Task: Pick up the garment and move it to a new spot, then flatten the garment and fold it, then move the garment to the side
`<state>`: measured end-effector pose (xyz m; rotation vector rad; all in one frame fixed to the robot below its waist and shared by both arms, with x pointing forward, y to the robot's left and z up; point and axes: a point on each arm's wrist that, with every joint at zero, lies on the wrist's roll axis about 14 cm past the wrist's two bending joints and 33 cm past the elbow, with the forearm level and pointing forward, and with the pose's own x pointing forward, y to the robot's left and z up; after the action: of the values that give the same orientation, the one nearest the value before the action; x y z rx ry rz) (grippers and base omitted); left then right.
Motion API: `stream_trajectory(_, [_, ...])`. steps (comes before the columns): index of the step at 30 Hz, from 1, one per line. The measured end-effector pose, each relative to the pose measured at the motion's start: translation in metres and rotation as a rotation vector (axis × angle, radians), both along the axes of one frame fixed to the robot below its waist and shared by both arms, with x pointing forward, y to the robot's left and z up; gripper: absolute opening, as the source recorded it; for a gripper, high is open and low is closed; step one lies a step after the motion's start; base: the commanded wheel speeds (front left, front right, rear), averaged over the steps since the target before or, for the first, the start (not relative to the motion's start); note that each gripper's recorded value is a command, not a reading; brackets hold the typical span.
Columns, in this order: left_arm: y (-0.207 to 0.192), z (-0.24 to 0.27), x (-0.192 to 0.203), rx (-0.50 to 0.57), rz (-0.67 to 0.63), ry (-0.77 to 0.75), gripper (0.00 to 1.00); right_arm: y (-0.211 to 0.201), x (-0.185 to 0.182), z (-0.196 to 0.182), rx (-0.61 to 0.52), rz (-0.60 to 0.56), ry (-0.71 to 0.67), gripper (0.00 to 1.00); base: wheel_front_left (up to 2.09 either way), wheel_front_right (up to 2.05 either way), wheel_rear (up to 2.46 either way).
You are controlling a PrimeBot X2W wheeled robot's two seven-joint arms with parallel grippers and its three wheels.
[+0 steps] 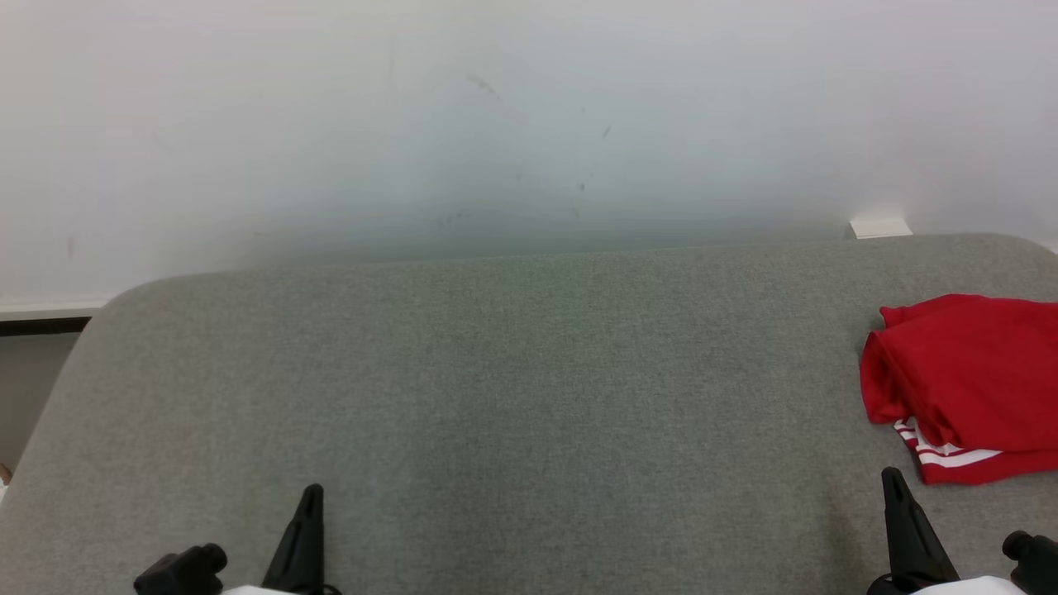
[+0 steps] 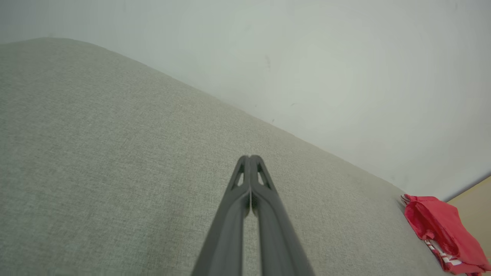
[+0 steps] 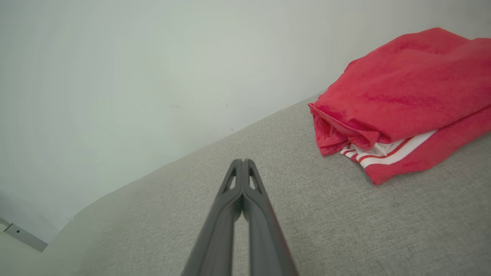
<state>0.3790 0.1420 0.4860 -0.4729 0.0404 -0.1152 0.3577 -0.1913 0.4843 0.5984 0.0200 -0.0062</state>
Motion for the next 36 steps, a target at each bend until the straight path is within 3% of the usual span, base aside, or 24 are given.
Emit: stream_trajectory(36, [0.027,0.001,0.006,-0.481,0.096,0.085,0.00,-0.011,0.012,0.004,0.431,-0.052,0.026,0.00,0.00,0.00,0.00])
